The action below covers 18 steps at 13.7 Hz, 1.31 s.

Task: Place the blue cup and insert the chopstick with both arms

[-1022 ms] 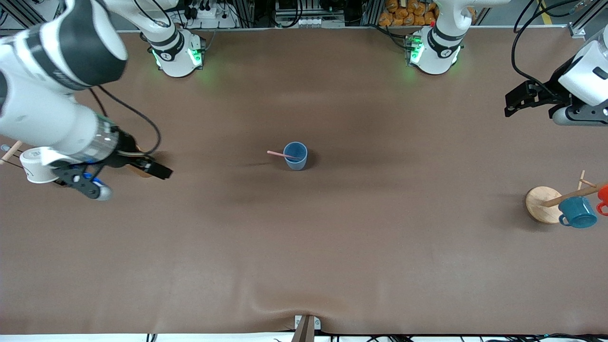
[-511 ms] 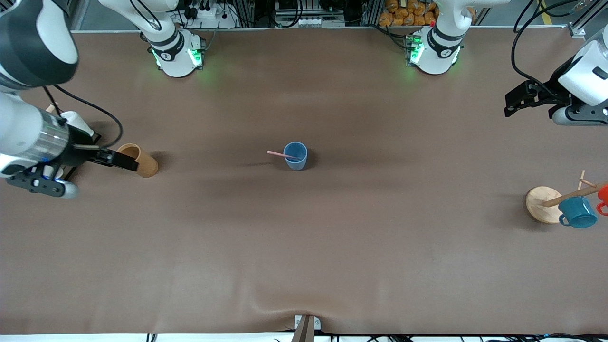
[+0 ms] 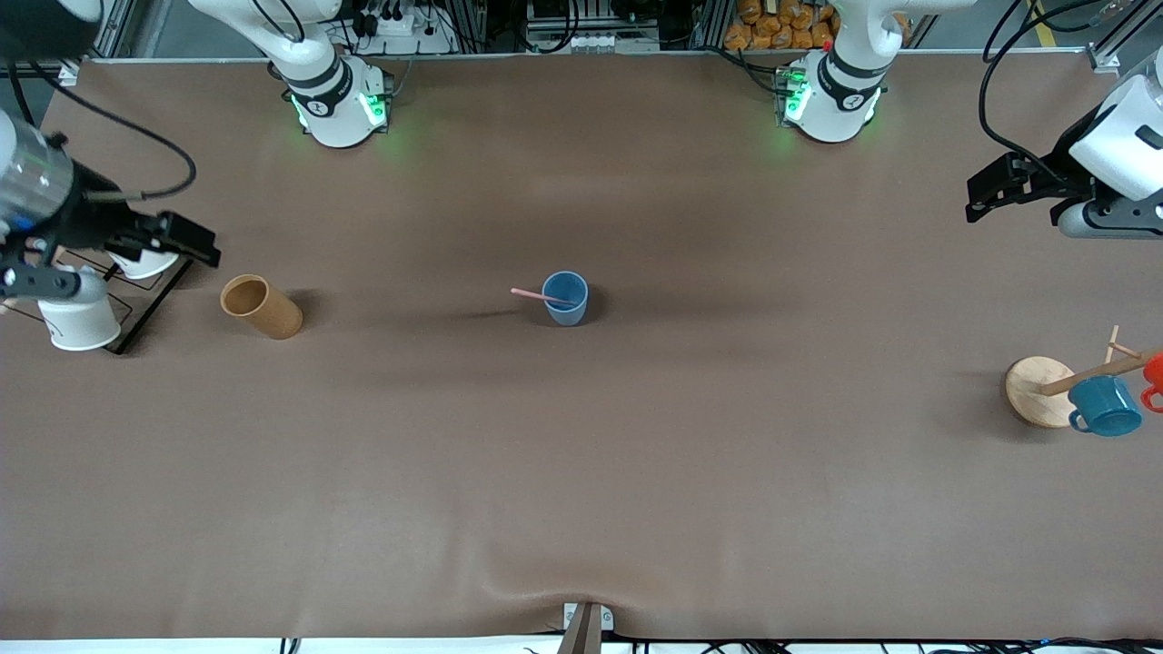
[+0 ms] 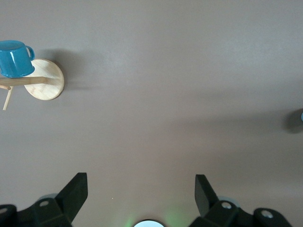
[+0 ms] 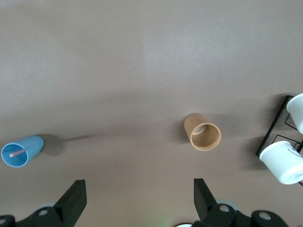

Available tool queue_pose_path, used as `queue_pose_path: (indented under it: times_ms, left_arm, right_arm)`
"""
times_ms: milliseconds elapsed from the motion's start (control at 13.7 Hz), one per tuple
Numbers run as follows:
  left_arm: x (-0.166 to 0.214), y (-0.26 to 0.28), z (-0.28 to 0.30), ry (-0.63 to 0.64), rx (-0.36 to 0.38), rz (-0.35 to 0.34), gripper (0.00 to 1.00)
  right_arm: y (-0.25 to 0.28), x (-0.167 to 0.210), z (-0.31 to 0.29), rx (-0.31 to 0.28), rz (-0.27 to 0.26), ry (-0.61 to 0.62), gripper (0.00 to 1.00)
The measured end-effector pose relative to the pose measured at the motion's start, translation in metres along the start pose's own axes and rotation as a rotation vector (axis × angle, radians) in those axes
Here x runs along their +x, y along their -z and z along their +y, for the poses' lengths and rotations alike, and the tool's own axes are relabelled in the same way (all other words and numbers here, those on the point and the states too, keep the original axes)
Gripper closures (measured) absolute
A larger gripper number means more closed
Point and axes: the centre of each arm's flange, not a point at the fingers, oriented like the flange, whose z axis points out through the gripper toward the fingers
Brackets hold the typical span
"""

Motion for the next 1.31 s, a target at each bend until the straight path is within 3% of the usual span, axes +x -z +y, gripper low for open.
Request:
queue_pose_path:
  times_ms: [511, 1314]
  left_arm:
    - [0.000, 0.000, 0.000, 0.000, 0.000, 0.000, 0.00]
    - [0.000, -0.004, 0.002, -0.004, 0.001, -0.007, 0.00]
  right_arm:
    - [0.019, -0.056, -0.005, -0.034, 0.015, 0.017, 0.00]
    - [0.025, -0.046, 0.053, -0.018, 0.043, 0.048, 0.00]
